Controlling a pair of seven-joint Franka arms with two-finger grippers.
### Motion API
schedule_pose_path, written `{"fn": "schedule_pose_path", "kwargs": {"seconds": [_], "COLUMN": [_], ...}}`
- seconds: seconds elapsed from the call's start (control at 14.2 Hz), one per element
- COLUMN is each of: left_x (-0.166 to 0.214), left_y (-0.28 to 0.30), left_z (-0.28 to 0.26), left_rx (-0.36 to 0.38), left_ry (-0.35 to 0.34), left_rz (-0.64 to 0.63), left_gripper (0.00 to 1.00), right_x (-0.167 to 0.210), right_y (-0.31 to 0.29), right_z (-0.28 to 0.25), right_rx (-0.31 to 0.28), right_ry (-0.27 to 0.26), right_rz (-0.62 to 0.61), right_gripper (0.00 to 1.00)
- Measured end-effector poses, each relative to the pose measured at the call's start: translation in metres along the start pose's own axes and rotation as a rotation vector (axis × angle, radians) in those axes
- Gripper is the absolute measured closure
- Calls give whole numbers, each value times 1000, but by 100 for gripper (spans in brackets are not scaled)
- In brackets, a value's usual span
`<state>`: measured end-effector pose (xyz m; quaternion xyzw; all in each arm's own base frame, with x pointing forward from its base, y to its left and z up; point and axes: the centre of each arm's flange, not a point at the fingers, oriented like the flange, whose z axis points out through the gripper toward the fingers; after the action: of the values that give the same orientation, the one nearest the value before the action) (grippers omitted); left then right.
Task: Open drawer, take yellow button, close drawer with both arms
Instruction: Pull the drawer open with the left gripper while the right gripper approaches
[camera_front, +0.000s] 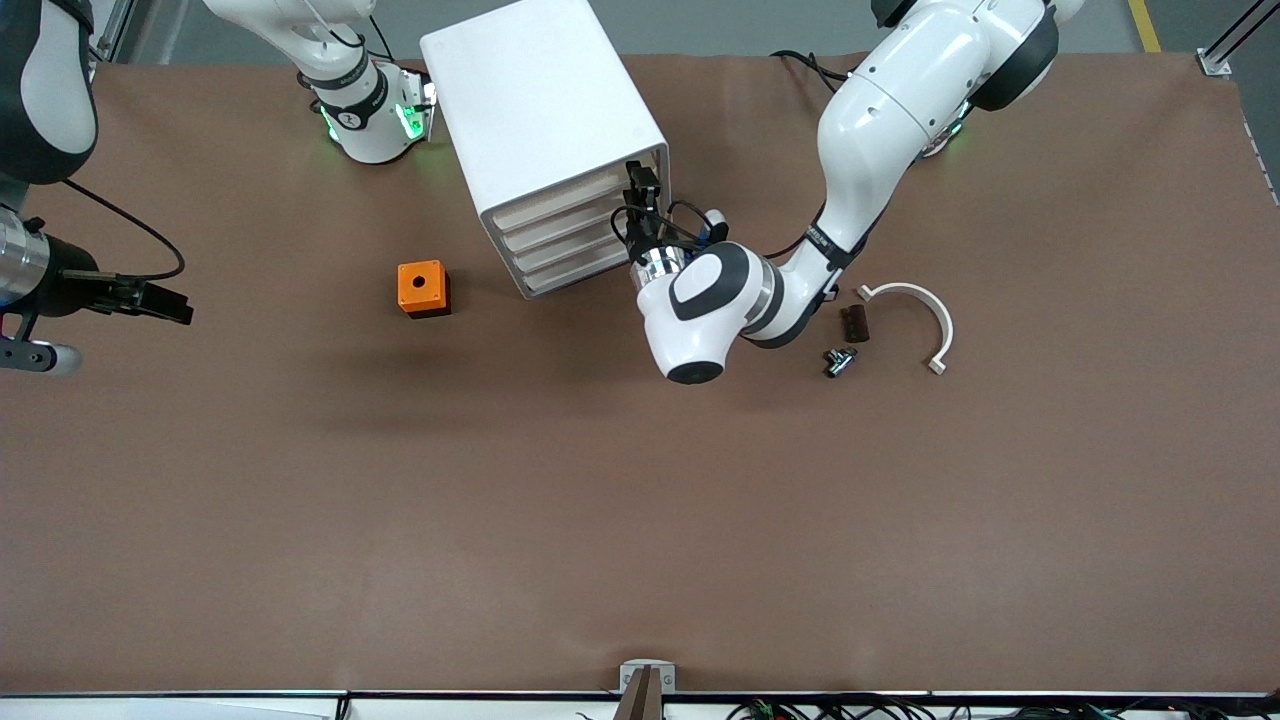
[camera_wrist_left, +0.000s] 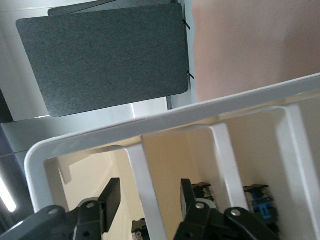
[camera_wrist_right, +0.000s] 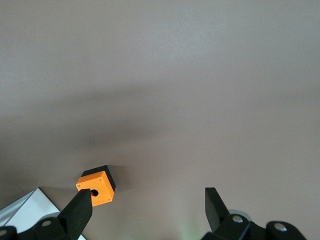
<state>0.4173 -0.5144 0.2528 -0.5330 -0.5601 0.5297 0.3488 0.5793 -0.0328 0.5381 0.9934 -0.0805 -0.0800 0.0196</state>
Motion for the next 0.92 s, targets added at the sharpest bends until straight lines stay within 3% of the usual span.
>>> {"fn": "schedule_pose_path", "kwargs": {"seconds": [0.14,0.21,0.28,0.35,0.56,0.92], "left_x": [-5,-7,-7,-6,-6,-4], "left_y": [-2,-2,-2,-1,0,3], "left_z": [9,12,12,12,12,11], "left_rx": [10,11,11,11,18,27], "left_ry": [8,11,11,11,2,-11], "left_rz": [5,5,5,4,-3,-27], "left_gripper": [62,62,68,79,87,89], "right_x": [-2,-3,-3,-4,-5,-9], "right_y": [-9,-15,-20,-25,-29,-46], "right_z": [3,5,6,8,12,11], "right_rx": [-3,-5,-1,11,47,48], "right_ry": [-9,-13,-17,-24,-41,-44], "right_rz": [45,61,72,82,104,200], "right_gripper": [0,0,0,0,0,0]}}
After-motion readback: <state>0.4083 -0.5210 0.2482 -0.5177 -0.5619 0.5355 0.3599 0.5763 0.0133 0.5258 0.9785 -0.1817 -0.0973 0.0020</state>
